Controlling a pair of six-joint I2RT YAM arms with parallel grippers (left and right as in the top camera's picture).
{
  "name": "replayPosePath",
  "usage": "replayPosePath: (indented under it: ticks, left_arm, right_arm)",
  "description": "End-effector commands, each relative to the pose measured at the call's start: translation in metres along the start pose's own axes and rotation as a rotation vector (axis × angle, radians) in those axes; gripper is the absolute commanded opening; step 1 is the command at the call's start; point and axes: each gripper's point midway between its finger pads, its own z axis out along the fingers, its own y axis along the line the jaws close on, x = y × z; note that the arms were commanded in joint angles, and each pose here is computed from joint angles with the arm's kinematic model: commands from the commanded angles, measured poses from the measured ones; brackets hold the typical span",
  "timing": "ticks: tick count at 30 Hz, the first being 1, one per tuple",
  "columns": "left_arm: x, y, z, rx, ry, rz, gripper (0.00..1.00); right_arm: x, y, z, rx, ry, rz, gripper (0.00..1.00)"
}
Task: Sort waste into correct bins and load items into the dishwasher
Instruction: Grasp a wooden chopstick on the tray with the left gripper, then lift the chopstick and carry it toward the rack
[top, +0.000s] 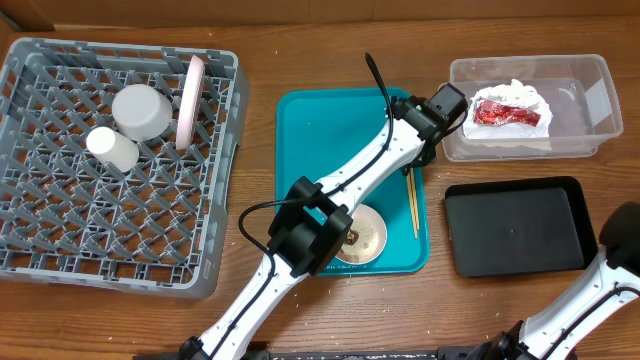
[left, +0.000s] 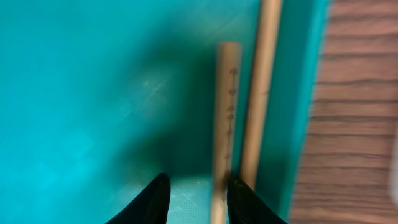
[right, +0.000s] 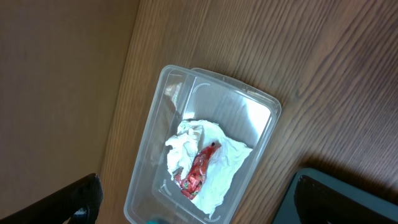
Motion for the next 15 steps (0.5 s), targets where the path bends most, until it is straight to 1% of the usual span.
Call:
replayPosePath:
  ticks: [1,5,7,9,13,15]
  left_arm:
    - [0.0077,0.0072,0.0178,-0.039,0.014,-0.008,0.33]
    - [0.0075,0.0068,0.0183,-0.037,0.013,-0.009,0.32]
    - [0.0074,0.0067,0.0183,-0.037,0.013,-0.009,0.30]
    - [0.0074,0.0070,0.0183,-0.037,0.013,-0.008,0.23]
    - [0.0047,0.0075,0.0160,-0.034,0.009,0.010,0.04]
    - [0.0007,0.0077,0.0115,-0.027,0.004,0.041,0.04]
  right_arm:
    - [-0.0034,0.0031,-0.0112,-0.018,-0.029,-0.009,1.00]
    - [-0.0034,0.0031,-0.0112,-0.018,-0.029,-0.009,1.00]
    - [-0.0034,0.0031,-0.0112,-0.018,-0.029,-0.009,1.00]
    - [-0.0035,0.0032,-0.0112,-0.019,-0.029,-0.009,1.00]
    - [-0.0034,0.0031,-0.0112,-0.018,-0.029,-0.009,1.00]
    - [-0.0035,0.0032,-0.0112,-0.019,-0.029,-0.008,1.00]
